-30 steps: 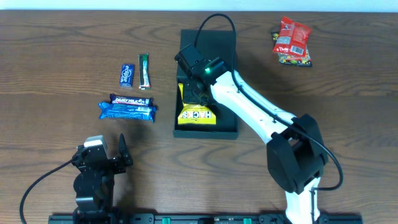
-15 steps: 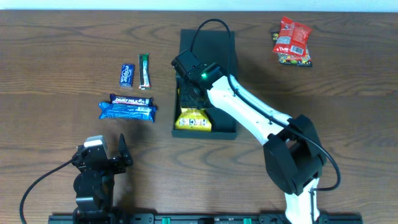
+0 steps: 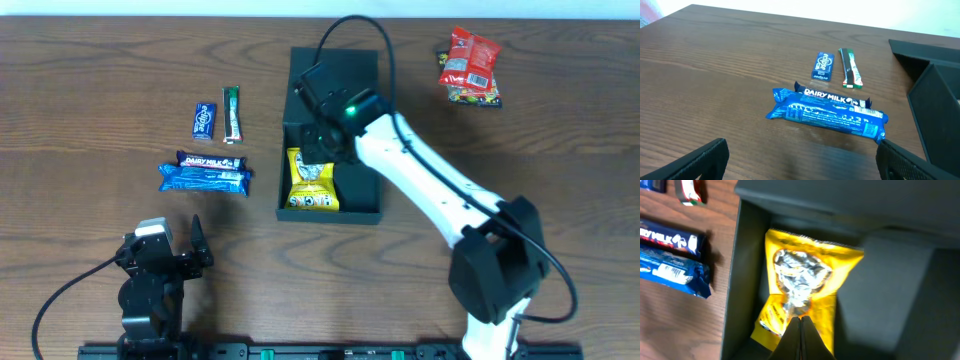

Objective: Pack container
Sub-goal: 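Move the right gripper to the red snack bag and grasp it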

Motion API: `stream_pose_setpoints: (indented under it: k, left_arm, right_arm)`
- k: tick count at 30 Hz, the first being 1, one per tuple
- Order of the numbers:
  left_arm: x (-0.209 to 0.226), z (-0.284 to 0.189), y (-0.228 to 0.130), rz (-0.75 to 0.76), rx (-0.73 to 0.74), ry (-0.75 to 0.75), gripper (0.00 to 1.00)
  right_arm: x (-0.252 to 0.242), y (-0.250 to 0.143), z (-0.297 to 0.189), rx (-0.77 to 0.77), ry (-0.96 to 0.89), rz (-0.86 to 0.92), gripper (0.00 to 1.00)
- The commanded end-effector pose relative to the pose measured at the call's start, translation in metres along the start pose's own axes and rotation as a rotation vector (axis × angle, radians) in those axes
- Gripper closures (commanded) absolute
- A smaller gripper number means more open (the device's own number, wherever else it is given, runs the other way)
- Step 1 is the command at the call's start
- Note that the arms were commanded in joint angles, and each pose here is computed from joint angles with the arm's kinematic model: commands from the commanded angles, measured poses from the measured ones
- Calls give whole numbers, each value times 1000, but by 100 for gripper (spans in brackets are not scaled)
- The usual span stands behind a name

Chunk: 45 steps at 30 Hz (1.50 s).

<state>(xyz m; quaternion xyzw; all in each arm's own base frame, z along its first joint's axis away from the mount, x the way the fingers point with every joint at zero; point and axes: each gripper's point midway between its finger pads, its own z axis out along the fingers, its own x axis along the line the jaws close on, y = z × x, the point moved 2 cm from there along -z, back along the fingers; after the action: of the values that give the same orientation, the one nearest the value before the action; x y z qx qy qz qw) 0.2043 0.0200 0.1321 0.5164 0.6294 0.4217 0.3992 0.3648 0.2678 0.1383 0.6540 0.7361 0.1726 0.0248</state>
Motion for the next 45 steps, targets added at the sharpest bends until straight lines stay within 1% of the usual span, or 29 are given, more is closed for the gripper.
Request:
stream_pose_setpoints:
  k: [1, 4, 7, 10, 12, 15, 17, 19, 21, 23, 27, 33, 37, 40, 43, 44, 45]
  left_arm:
    - [2, 3, -9, -15, 21, 7, 5]
    - [2, 3, -9, -15, 21, 7, 5]
    - [2, 3, -9, -14, 21, 7, 5]
    - [2, 3, -9, -15, 21, 7, 5]
    - [2, 3, -9, -15, 21, 7, 5]
    - [2, 3, -9, -14, 21, 7, 5]
    - [2, 3, -9, -14, 21, 7, 5]
    - [2, 3, -9, -14, 21, 7, 5]
    - [2, 3, -9, -14, 21, 7, 5]
    - [2, 3, -9, -14, 21, 7, 5]
    - [2, 3, -9, -14, 21, 7, 5]
    - [2, 3, -9, -14, 21, 7, 5]
    - [2, 3, -9, -14, 21, 7, 5]
    - [2, 3, -9, -14, 21, 7, 5]
    - [2, 3, -9, -14, 21, 7, 5]
    - [2, 3, -9, -14, 21, 7, 5]
    - [2, 3, -9, -14, 21, 7, 5]
  right_arm:
    - [-21, 18, -14, -40, -11, -4, 99]
    - [-51, 40, -24, -94, -21, 68, 99]
    - [-88, 70, -38, -172, -48, 90, 99]
    - [-139, 94, -52, -257, -153, 114, 99]
    - [-167, 104, -59, -296, -214, 131, 99]
    - [-206, 115, -69, -342, -285, 177, 99]
    - [-224, 116, -73, -353, -311, 208, 92]
    - [-242, 116, -77, -356, -330, 241, 96]
    - [-261, 115, -81, -362, -362, 276, 95]
    - [-278, 117, -84, -379, -378, 318, 98]
    - [-297, 132, -75, -412, -266, 289, 99]
    - [-348, 144, -47, -415, -176, 364, 99]
    - [-361, 175, -41, -441, -64, 368, 98]
    - [-367, 189, -25, -406, -9, 375, 99]
    - [-367, 191, -2, -347, 50, 371, 99]
    - [-367, 190, 5, -334, 64, 368, 93]
    - [-366, 190, 10, -327, 80, 361, 85]
